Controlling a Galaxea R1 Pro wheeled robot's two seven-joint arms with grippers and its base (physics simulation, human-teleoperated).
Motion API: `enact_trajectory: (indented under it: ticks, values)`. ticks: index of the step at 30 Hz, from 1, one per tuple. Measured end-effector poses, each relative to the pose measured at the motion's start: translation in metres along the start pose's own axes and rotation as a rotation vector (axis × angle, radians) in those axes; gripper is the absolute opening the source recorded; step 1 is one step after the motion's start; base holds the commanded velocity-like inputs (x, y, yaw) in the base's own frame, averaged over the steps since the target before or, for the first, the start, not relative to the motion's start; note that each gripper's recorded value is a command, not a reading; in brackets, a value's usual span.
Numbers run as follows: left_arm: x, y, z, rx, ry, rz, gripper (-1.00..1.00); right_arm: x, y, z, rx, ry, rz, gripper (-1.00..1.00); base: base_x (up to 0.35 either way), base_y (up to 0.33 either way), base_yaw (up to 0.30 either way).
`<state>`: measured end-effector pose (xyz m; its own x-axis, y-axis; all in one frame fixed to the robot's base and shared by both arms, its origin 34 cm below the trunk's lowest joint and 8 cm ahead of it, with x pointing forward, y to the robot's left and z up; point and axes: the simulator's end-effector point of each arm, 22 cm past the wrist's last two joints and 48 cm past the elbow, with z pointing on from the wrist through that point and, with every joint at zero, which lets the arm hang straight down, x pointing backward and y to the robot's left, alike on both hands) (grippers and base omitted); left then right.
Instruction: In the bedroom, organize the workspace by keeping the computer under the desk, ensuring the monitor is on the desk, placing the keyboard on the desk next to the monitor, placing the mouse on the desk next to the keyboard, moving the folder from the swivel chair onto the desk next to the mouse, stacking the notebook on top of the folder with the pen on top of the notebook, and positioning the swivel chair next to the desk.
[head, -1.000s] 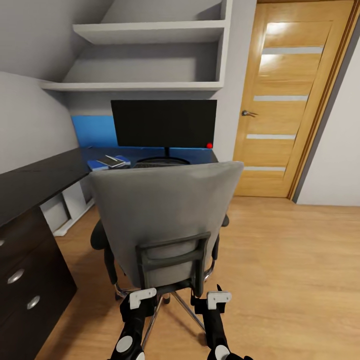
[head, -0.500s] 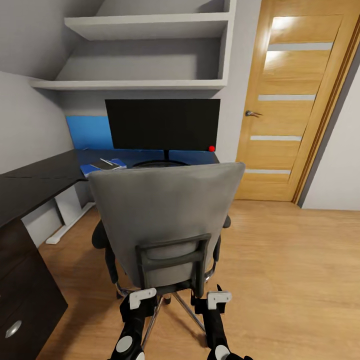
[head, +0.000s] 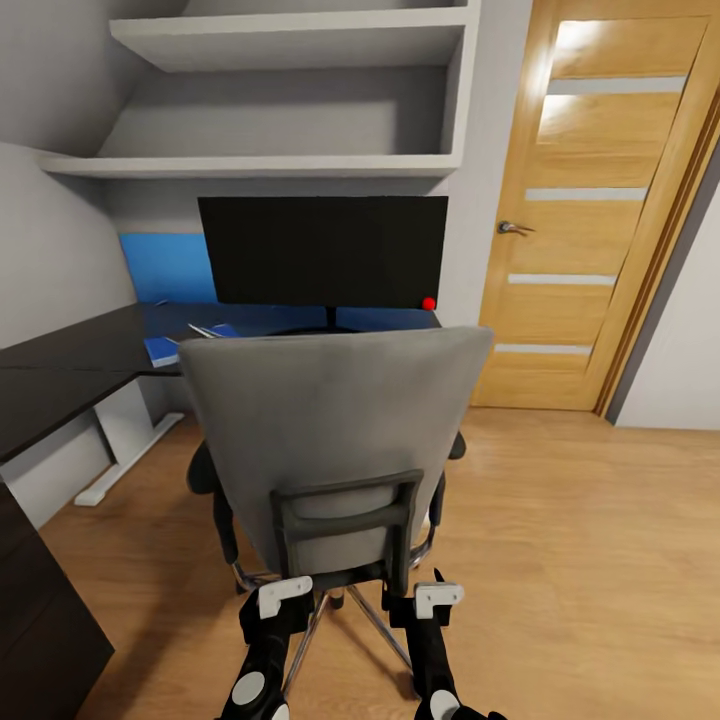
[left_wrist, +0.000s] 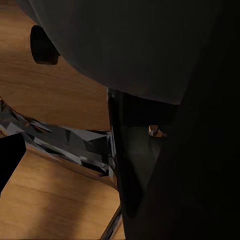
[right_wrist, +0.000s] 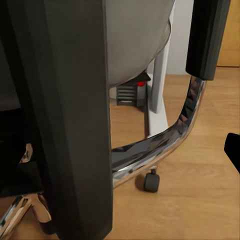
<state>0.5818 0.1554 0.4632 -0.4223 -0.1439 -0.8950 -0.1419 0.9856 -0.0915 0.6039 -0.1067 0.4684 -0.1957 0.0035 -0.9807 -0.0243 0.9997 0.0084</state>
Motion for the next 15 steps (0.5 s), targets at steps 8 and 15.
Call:
enact_trajectory:
  ticks: [8, 15]
  values:
    - [0.0016, 0.0003, 0.0002, 0.0, 0.004, -0.003, 1.0, 0.0006, -0.0001, 0.0, 0.0, 0.002, 0.0, 1.0, 0.088, 0.0, 0.0]
    - [0.0012, 0.0003, 0.0002, 0.0, 0.003, -0.001, 1.0, 0.0005, -0.0001, 0.0001, 0.0, 0.001, 0.002, 1.0, 0.005, 0.0, 0.0]
